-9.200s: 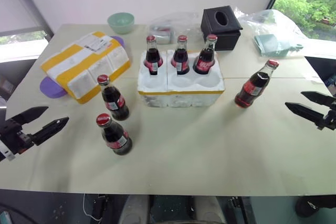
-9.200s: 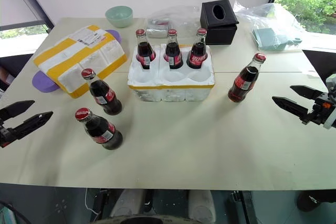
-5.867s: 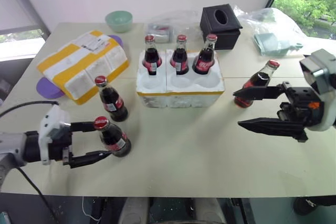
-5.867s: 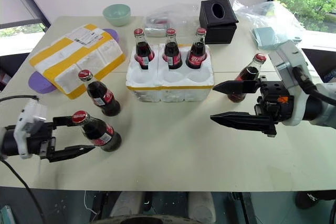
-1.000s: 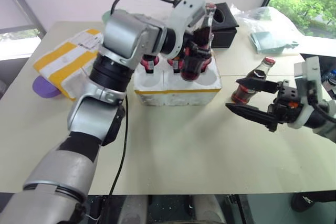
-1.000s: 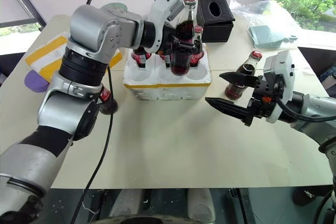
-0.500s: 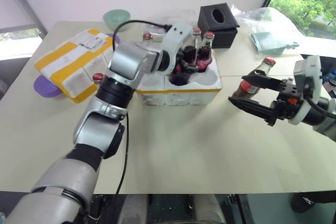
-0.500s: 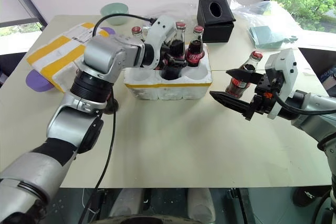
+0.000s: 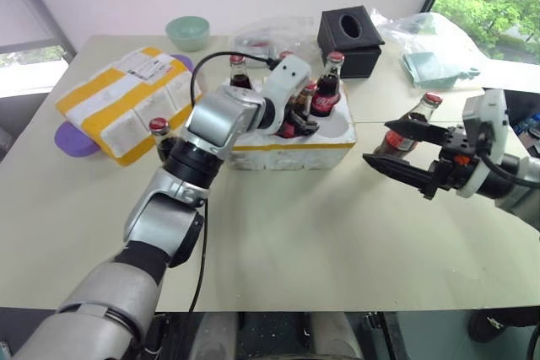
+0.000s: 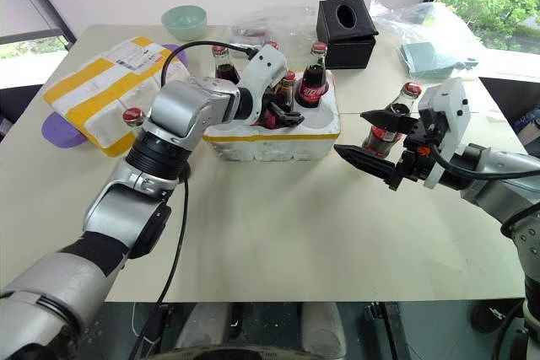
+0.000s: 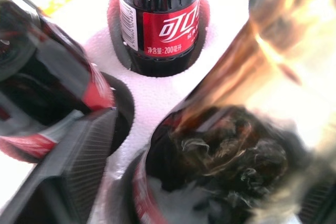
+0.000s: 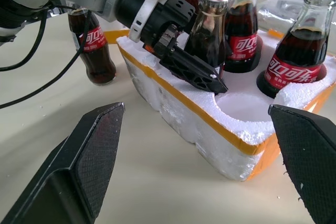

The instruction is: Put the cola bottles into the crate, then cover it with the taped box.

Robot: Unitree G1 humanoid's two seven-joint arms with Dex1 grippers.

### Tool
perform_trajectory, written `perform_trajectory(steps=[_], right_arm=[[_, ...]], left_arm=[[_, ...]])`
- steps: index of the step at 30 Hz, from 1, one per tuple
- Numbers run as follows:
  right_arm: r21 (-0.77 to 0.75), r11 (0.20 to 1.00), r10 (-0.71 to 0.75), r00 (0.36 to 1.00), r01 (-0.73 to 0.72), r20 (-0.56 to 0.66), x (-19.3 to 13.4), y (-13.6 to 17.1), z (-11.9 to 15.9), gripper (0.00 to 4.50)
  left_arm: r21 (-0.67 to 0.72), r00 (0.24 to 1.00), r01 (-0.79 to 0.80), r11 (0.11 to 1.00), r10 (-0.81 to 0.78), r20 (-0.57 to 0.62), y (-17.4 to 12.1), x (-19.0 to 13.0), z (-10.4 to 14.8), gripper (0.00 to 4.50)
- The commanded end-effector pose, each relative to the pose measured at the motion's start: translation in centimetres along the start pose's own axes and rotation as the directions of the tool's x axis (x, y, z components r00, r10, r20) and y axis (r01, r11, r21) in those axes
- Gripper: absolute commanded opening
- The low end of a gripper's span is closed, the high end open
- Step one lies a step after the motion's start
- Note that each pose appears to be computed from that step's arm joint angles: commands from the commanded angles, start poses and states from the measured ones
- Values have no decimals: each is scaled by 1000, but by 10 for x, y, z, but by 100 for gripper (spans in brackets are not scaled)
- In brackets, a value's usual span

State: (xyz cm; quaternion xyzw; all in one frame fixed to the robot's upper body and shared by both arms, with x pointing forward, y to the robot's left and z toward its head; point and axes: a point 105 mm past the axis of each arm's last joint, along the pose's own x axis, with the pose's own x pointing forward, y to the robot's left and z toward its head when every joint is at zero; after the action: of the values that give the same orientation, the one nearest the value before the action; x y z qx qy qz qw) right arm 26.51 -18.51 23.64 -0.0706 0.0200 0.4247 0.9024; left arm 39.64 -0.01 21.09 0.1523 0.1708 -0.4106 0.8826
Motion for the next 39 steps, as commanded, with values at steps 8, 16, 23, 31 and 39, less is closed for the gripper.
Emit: perform_trajectory(steps=[8,16,23,31,39], right_arm=[[-14,1000,18,1000,-18,24,0,0,5,450],[0,999,49,999,-49,13,3,0,0,450],[13,997,77,997,-77,6,6,-2,-3,450],[33,994,102,995,-101,-3,10,-3,-7,450],[50,992,115,993,-114,-11,12,-3,-10,450]], left_arm=[[63,964,112,992,-124,236,5,-96,80,444],[37,950,98,994,-105,295,25,-168,99,444],[210,902,48,977,-132,411,51,-241,77,444],[157,933,62,986,-113,340,71,-302,-12,444],[79,974,65,995,-80,211,60,-294,-85,444]])
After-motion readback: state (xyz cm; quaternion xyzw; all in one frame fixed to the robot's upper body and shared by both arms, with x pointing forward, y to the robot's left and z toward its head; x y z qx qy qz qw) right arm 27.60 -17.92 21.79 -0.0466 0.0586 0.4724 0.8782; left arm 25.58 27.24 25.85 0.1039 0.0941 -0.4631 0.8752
